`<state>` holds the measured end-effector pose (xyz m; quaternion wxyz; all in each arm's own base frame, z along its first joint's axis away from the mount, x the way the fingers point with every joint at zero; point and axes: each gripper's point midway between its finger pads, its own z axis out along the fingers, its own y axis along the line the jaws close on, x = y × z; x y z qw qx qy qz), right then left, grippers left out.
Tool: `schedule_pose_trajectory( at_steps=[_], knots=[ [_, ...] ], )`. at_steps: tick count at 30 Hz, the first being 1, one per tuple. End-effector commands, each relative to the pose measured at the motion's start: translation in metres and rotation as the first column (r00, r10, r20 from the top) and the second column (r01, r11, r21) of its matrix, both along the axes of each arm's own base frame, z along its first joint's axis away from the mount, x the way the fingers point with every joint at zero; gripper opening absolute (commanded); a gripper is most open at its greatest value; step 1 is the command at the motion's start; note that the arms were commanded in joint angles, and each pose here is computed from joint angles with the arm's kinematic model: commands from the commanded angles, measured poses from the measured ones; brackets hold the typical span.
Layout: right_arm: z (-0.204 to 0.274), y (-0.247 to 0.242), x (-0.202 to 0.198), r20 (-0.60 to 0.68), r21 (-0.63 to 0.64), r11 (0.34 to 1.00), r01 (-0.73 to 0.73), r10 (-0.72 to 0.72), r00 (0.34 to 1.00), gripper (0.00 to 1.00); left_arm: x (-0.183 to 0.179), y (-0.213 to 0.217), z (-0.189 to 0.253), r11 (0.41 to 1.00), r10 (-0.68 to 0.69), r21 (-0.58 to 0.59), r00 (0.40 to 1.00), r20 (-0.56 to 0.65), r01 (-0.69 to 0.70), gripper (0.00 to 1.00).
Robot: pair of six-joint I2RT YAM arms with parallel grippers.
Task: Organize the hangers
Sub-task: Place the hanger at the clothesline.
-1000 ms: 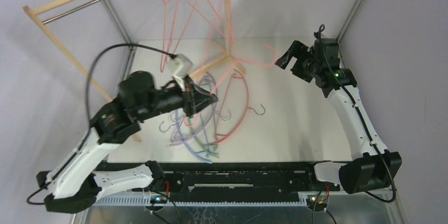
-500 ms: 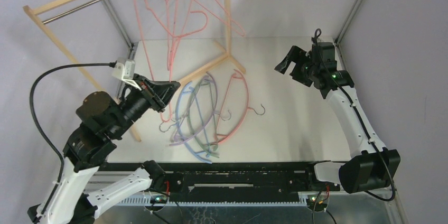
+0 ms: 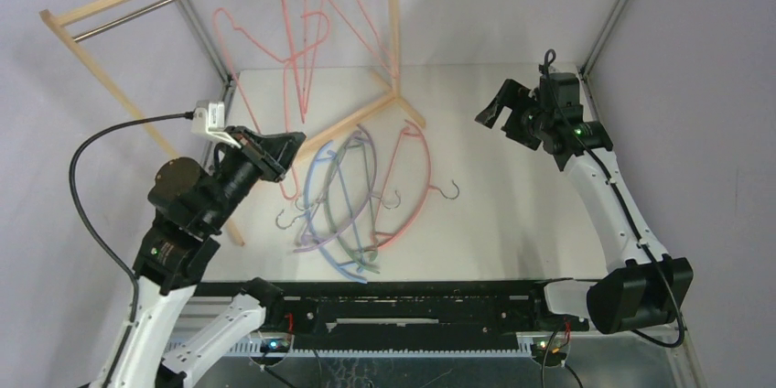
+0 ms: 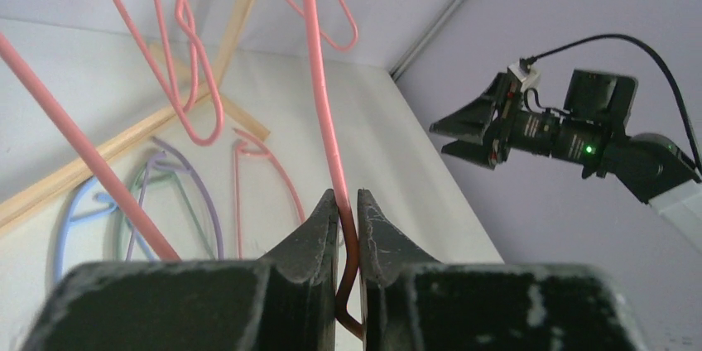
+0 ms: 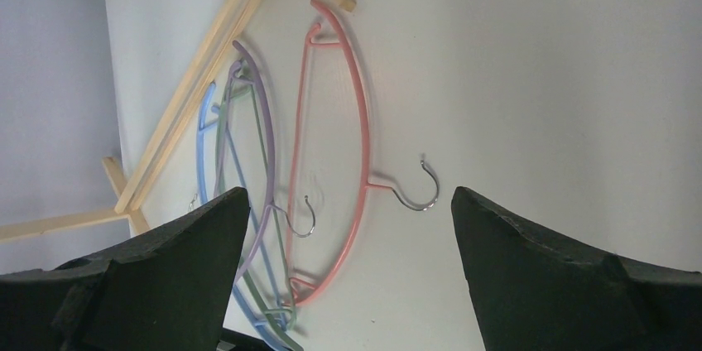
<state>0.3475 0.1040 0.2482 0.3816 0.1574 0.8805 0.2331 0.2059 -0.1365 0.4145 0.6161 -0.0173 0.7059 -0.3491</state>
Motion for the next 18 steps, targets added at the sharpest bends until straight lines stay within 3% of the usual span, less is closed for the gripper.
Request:
schedule_pose_trajectory(
  at_steps=[1, 10, 18],
  knots=[
    [0.007, 0.001, 0.006, 0.037, -0.003, 1.0, -0.013, 0.013, 0.999, 1.0, 0.017, -0.015, 0.023, 0.992, -0.087, -0.076, 0.989, 0.121, 0.096, 0.0],
    [-0.001, 0.0, 0.005, 0.009, -0.016, 1.0, -0.014, 0.015, 1.0, 1.0, 0.047, -0.016, 0.046, 0.975, -0.161, -0.103, 0.951, 0.264, 0.194, 0.0],
    [-0.004, 0.004, 0.011, 0.0, 0.0, 1.0, -0.024, 0.024, 1.0, 1.0, 0.067, 0.011, 0.059, 0.965, -0.146, -0.158, 0.931, 0.334, 0.208, 0.0]
  ],
)
